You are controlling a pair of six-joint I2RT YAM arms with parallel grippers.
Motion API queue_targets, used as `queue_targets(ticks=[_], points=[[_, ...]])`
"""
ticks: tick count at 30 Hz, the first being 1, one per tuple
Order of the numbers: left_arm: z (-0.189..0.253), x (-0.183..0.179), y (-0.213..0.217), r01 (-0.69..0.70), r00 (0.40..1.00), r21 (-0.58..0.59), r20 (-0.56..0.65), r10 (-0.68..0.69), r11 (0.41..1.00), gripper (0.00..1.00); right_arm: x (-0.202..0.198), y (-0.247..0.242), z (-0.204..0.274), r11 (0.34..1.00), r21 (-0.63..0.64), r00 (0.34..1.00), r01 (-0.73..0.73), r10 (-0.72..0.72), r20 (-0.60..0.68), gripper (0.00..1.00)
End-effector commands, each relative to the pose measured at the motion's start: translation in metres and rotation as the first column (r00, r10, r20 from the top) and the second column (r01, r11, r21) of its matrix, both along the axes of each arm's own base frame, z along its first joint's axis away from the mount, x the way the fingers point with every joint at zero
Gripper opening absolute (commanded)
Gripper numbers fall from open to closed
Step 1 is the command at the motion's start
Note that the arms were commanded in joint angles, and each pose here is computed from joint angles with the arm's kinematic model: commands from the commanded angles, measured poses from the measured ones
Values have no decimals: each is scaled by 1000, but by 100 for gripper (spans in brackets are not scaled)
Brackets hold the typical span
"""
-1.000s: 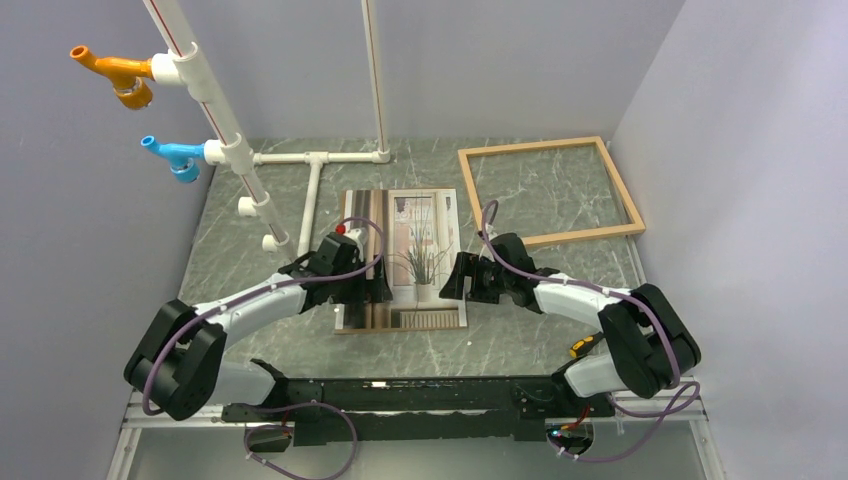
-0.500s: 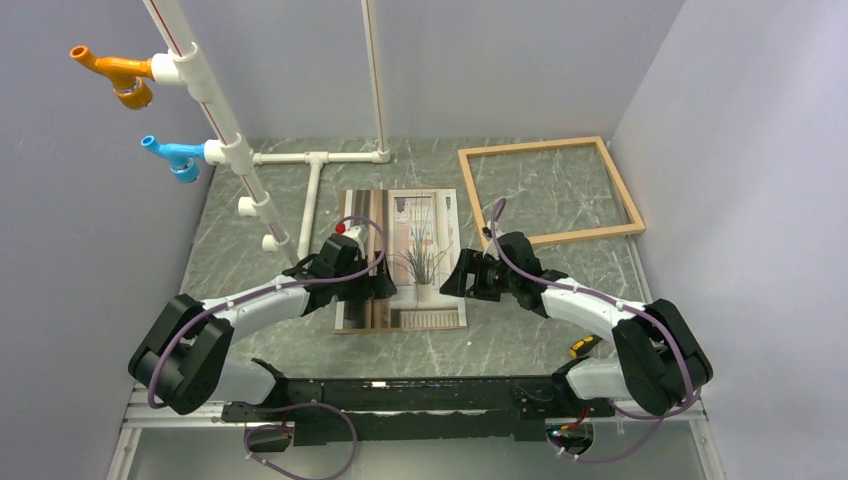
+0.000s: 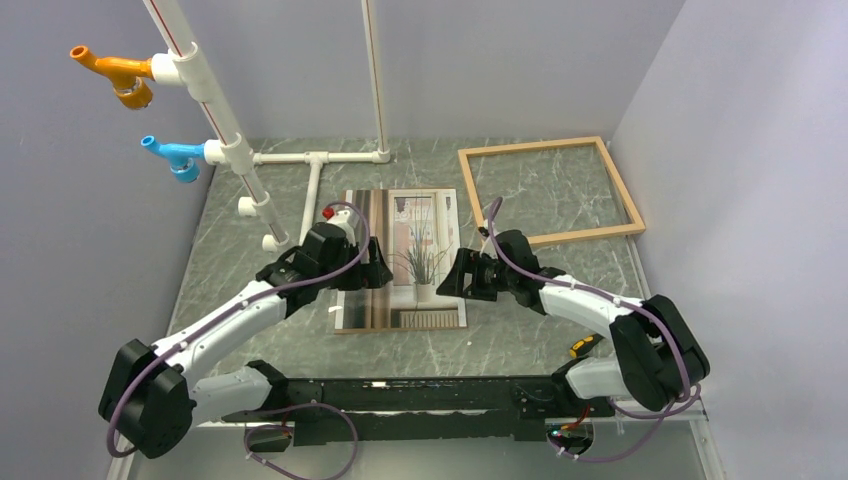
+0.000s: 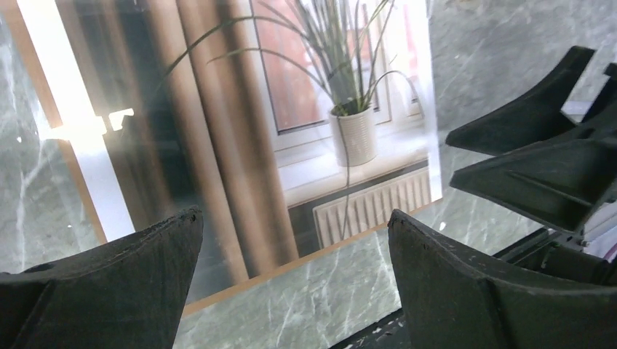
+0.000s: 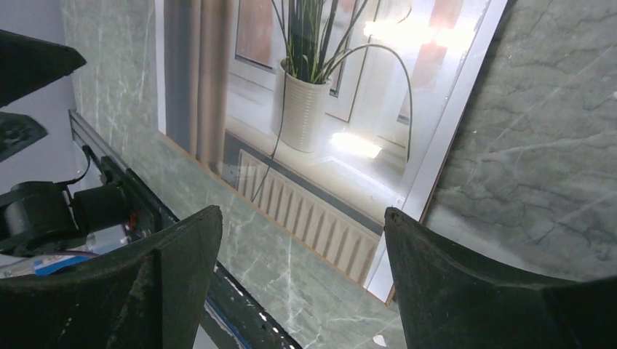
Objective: Take the photo out of the frame
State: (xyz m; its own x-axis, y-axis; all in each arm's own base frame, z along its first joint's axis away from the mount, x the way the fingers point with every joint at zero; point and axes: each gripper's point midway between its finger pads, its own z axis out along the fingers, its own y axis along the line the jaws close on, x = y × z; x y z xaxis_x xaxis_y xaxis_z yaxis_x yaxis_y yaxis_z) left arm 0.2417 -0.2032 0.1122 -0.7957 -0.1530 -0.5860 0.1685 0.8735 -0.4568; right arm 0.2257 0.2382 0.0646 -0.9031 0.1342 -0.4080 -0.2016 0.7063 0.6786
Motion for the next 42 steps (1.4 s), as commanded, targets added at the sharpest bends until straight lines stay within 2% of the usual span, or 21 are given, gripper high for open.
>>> queue_targets(ticks=[1, 7, 11, 17, 25, 42], points=[[12, -3, -5, 36, 999, -15, 13, -36, 999, 99, 17, 0, 17, 1000, -24, 998, 14, -13, 69, 84], [-2, -9, -23, 66, 998, -83, -8, -67, 994, 99, 13, -20, 12, 991, -117, 995, 70, -62, 76, 83], [-11, -7, -29, 56, 998, -69, -21, -57, 996, 99, 16, -20, 11, 990, -126, 995, 64, -54, 82, 83], [-43, -3, -13, -22, 998, 21, -57, 24, 1000, 99, 17, -11, 1, 994, -102, 999, 44, -41, 33, 80], [-77, -16, -4, -67, 991, 25, -111, 70, 997, 99, 16, -6, -9, 996, -90, 1000, 28, -27, 13, 78], [-80, -21, -4, -66, 990, 27, -125, 68, 997, 99, 15, 8, 7, 1000, 8, 1000, 0, 0, 26, 76]])
